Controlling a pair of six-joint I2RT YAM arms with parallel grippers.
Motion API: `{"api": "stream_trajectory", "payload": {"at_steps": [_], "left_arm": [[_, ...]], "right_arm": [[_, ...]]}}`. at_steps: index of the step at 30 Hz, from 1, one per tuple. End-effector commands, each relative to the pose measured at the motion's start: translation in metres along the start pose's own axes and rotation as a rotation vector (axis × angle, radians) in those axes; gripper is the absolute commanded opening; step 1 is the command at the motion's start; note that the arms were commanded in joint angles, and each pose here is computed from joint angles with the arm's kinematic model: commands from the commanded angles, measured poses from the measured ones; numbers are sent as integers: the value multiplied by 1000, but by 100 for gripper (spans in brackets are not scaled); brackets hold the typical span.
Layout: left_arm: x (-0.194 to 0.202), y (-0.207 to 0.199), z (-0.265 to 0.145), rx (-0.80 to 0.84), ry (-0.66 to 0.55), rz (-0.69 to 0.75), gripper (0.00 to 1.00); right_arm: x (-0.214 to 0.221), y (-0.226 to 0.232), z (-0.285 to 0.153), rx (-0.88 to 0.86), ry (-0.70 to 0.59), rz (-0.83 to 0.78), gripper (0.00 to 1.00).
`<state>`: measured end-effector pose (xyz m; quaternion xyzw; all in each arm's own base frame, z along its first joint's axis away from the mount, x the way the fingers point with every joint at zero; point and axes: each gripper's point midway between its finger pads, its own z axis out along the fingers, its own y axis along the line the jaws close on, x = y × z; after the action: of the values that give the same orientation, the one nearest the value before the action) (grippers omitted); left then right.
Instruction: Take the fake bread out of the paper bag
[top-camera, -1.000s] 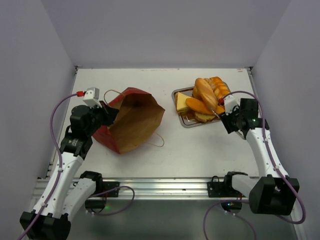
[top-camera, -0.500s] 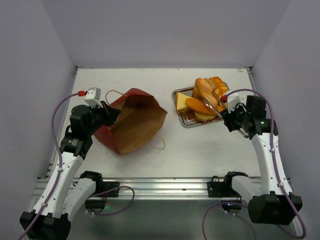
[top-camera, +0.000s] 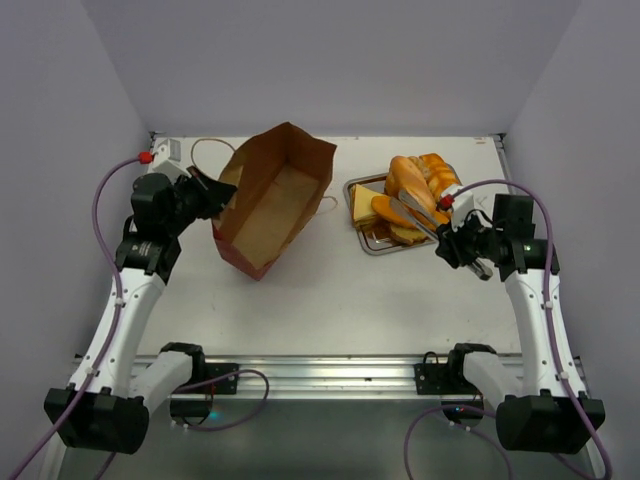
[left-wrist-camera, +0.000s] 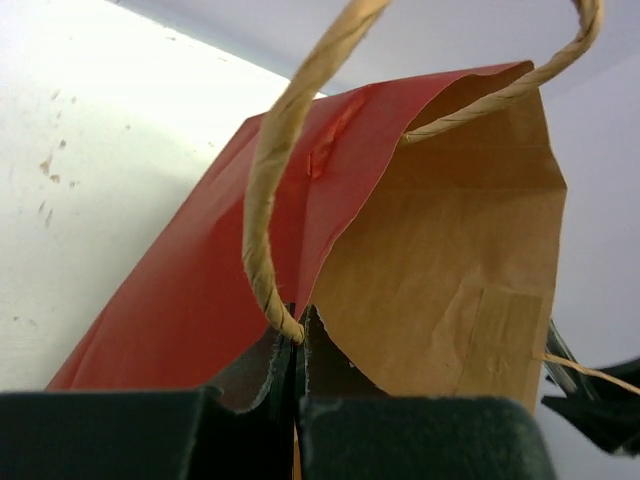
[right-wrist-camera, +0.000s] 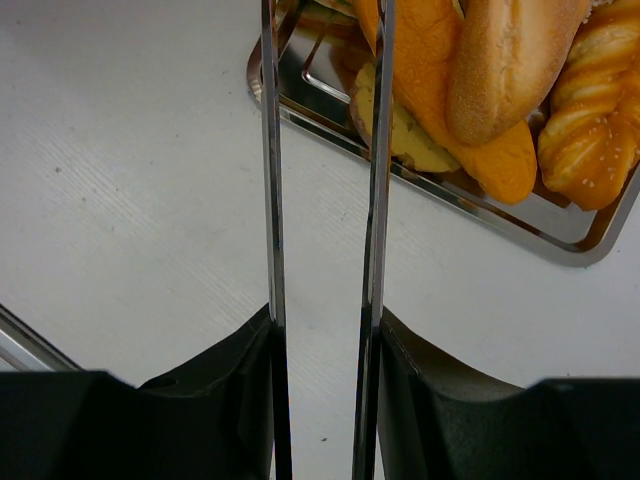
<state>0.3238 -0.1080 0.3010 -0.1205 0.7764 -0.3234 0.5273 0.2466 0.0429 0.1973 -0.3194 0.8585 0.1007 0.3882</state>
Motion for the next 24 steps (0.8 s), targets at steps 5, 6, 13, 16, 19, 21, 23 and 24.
{"api": "stream_trajectory", "payload": {"at_steps": [5,6,13,16,19,21,23,24], "left_arm": [[-15,54,36,-106,7,-218,0],[-14,63,38,-110,25,-238,0],[-19,69,52,-6,89,-133,0],[-42,40,42,103,64,86,0],[-55,9,26,173,19,322,0],[-48,-11,18,192,-4,529,0],[-39,-24,5,255,-50,682,0],[-35,-29,-1,285,-67,741,0]], "right_arm": [[-15,10,0,-50,-87,-37,41],[-14,10,1,-51,-88,-35,41],[-11,13,1,-55,-87,-44,41],[-9,12,1,-48,-85,-47,41],[-10,12,1,-47,-89,-44,41],[-11,12,2,-49,-91,-41,41],[-11,12,2,-50,-92,-42,41],[-10,11,2,-44,-90,-43,41]]}}
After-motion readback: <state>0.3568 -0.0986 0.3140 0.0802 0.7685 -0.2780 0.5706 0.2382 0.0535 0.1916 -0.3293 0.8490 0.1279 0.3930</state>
